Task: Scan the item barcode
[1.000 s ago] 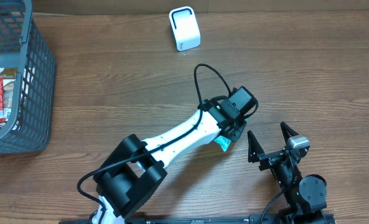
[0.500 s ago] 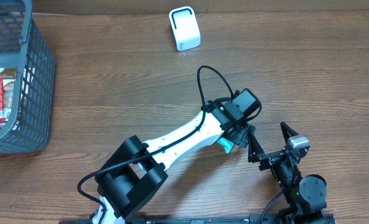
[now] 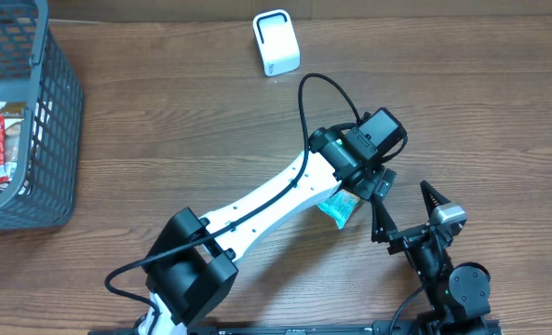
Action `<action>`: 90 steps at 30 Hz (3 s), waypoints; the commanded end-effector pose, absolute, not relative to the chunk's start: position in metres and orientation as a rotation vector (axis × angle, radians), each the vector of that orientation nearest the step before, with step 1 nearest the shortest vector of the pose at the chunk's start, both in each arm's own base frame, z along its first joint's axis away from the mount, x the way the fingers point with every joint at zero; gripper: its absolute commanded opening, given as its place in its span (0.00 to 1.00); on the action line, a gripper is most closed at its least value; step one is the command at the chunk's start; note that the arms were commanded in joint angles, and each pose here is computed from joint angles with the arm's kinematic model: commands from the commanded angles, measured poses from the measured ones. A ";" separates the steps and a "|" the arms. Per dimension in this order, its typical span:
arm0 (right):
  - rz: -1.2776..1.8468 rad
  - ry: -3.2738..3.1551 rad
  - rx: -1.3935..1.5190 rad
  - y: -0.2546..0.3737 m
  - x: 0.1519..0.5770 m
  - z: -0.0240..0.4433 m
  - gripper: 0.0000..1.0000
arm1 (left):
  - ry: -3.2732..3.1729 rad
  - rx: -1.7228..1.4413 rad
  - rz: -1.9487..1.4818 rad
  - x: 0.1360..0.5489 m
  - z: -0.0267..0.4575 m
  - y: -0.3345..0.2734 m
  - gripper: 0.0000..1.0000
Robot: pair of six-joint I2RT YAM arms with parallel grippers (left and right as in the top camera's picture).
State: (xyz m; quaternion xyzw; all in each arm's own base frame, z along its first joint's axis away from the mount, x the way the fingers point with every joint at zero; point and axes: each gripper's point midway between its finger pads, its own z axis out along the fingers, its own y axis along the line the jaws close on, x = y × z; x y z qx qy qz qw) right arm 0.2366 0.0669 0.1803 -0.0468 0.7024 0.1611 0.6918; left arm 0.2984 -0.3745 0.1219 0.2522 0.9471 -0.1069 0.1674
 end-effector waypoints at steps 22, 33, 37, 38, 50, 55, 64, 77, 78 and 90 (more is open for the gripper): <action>0.329 1.599 -0.100 0.063 0.238 0.170 1.00 | 2.668 0.765 -0.212 0.315 0.117 -0.369 0.49; 0.329 1.599 -0.100 0.063 0.238 0.170 1.00 | 2.714 0.774 -0.175 0.309 0.114 -0.357 0.56; 0.329 1.599 -0.100 0.063 0.238 0.170 1.00 | 2.729 0.780 -0.161 0.306 0.113 -0.354 0.52; 0.329 1.599 -0.100 0.063 0.238 0.170 1.00 | 2.729 0.780 -0.161 0.306 0.113 -0.354 0.52; 0.329 1.599 -0.100 0.063 0.238 0.170 1.00 | 2.719 0.829 -0.144 0.306 0.115 -0.351 1.00; 0.329 1.599 -0.100 0.063 0.238 0.170 1.00 | 2.675 0.806 -0.137 0.314 0.139 -0.353 1.00; 0.329 1.599 -0.100 0.063 0.238 0.170 1.00 | 2.574 0.792 -0.210 0.325 0.192 -0.365 1.00; 0.329 1.599 -0.100 0.063 0.238 0.170 1.00 | 2.686 0.846 -0.121 0.309 0.142 -0.349 0.98; 0.329 1.599 -0.100 0.063 0.238 0.170 1.00 | 2.696 0.851 -0.121 0.307 0.138 -0.348 0.99; 0.329 1.599 -0.100 0.063 0.238 0.170 1.00 | 2.731 0.869 -0.136 0.299 0.116 -0.347 0.99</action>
